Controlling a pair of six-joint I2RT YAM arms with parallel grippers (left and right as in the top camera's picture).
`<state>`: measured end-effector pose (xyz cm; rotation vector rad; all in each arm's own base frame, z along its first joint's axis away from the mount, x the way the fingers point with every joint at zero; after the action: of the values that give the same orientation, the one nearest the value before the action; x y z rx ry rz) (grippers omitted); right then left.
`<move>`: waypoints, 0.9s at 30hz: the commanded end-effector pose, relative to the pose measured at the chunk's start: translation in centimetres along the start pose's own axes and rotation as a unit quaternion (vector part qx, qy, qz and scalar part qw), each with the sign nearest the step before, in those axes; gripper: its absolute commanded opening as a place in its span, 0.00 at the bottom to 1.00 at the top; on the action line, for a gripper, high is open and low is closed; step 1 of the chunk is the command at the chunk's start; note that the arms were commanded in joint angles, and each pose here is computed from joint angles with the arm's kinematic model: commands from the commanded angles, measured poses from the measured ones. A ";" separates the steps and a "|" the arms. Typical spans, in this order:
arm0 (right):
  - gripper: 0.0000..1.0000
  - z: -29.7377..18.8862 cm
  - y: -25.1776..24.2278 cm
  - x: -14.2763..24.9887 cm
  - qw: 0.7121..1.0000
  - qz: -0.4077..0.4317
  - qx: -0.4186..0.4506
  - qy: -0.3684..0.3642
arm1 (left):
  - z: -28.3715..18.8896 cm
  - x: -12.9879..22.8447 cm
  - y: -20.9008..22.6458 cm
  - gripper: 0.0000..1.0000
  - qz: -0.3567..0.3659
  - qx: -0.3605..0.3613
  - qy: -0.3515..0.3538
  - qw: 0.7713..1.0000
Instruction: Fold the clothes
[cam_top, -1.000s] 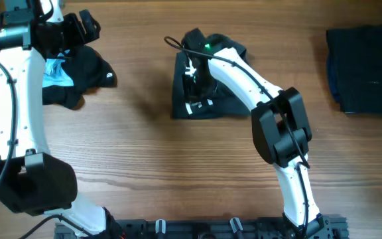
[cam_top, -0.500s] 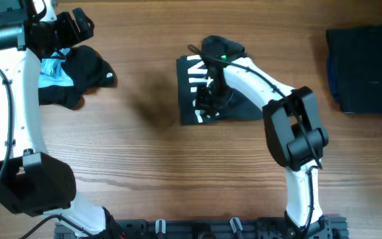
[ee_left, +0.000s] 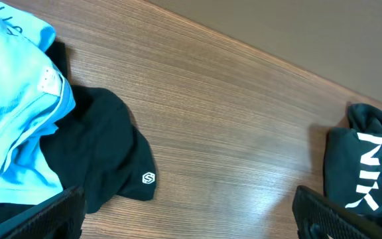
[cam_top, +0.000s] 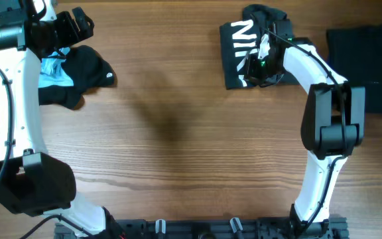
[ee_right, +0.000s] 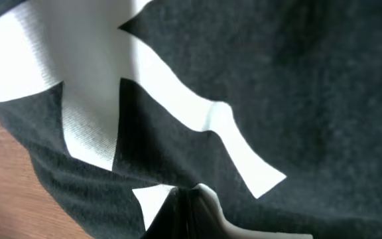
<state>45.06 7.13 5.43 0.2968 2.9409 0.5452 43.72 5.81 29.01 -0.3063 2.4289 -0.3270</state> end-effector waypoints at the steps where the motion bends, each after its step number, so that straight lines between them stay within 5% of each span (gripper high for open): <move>1: 0.04 4.5 -3.9 4.3 0.991 0.004 0.089 0.100 | 0.2 0.1 0.2 1.00 0.007 0.001 0.003 1.000; 10: 0.04 2.3 -3.8 10.5 0.950 0.107 0.150 0.253 | 0.3 0.4 0.0 1.00 0.007 0.005 0.011 1.000; 16: 0.04 1.9 -8.8 6.6 0.936 0.228 0.240 0.121 | 0.3 0.4 -0.1 1.00 0.008 0.006 0.011 1.000; 22: 0.04 -0.8 -14.9 4.2 0.866 0.332 0.374 -0.011 | 0.3 0.2 -0.2 1.00 0.010 0.007 0.005 1.000; 27: 0.04 -1.6 -13.9 1.6 0.889 0.292 0.350 -0.035 | 0.3 0.0 -0.2 1.00 0.011 0.007 0.002 1.000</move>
<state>41.77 -2.12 6.00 1.2943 2.8367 -0.1173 43.68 5.78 28.97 -0.3067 2.4318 -0.3281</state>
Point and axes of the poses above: each gripper's point midway between its finger pads, its own z axis out along the fingers, its own y axis along the line the jaws close on, x = y × z, the point moved 6 cm from there along -z, back along the fingers, and after that the axes turned 3 degrees about z, right-handed, at the moved point
